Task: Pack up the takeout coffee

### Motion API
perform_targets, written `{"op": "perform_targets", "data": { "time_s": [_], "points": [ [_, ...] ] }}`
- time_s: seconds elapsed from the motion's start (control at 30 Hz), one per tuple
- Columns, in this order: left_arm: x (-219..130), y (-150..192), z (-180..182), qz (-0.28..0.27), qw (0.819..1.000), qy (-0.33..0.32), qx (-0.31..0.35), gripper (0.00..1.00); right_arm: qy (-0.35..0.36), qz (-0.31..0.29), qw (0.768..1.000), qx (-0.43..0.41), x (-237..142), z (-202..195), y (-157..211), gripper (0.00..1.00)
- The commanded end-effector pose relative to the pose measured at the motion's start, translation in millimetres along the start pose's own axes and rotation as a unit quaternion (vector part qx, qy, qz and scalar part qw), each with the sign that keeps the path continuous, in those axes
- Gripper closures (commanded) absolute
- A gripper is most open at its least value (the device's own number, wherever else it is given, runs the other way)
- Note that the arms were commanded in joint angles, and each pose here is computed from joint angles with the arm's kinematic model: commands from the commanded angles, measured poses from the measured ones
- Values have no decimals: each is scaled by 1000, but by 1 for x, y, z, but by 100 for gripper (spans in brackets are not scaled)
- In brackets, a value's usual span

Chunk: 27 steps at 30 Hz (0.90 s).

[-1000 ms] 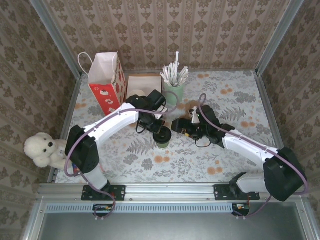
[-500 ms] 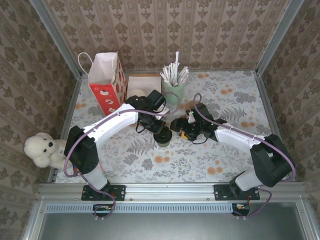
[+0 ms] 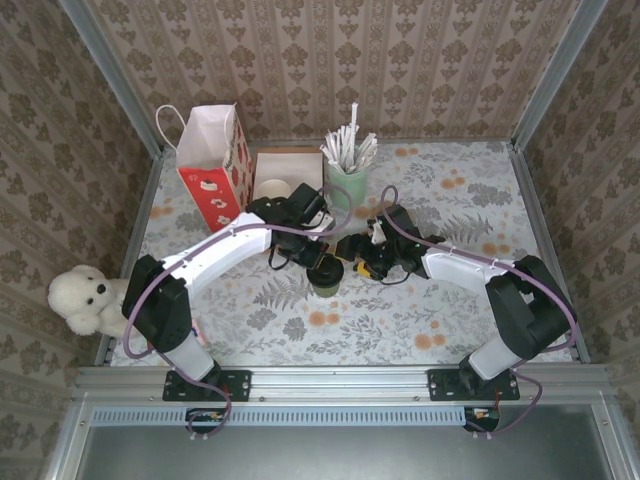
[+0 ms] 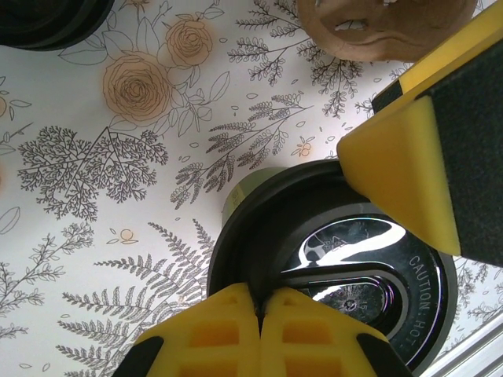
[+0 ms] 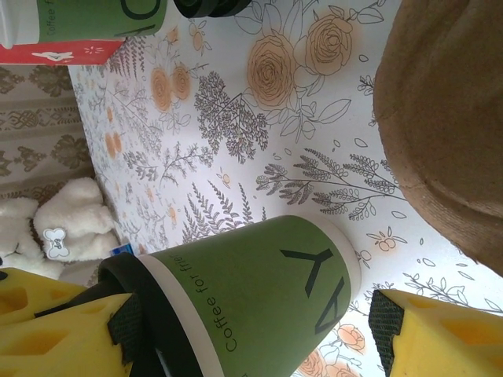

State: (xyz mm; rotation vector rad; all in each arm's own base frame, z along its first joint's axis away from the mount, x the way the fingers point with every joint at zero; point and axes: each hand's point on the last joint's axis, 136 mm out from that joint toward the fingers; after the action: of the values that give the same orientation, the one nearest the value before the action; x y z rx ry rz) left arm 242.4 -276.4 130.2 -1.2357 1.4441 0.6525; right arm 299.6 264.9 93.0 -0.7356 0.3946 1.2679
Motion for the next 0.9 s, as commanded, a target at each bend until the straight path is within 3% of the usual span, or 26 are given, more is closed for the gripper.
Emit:
{"op": "perform_targets", "data": {
  "time_s": [0.0,0.27,0.4,0.6,0.87],
  "points": [
    [29,29,6,63,997,-8,-35,100,51,50,997,28,10,-32,35,21],
    [5,8,14,13,995,-46,-86,100,27,-44,997,-60,-15,10,-6,8],
    [-2,2,13,-1,992,-48,-115,100,25,-84,990,-106,-25,15,-10,0],
    [-6,-2,11,-4,989,-48,-142,100,12,-105,982,-157,-30,17,1,0],
    [-4,-3,6,0,988,-41,-152,100,-13,-86,965,-247,-21,28,30,0]
  ]
}}
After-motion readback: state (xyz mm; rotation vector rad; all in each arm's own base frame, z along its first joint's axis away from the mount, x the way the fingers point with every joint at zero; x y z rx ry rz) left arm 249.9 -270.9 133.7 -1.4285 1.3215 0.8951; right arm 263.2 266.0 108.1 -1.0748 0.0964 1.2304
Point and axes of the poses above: each hand's point on the last joint's axis, 136 mm out from that joint toward the fingers, its own x axis out along the fingers, its own z axis along the line the jaws close on, y = z × x, and after that the axes turned 15 degrees about -x, right-handed
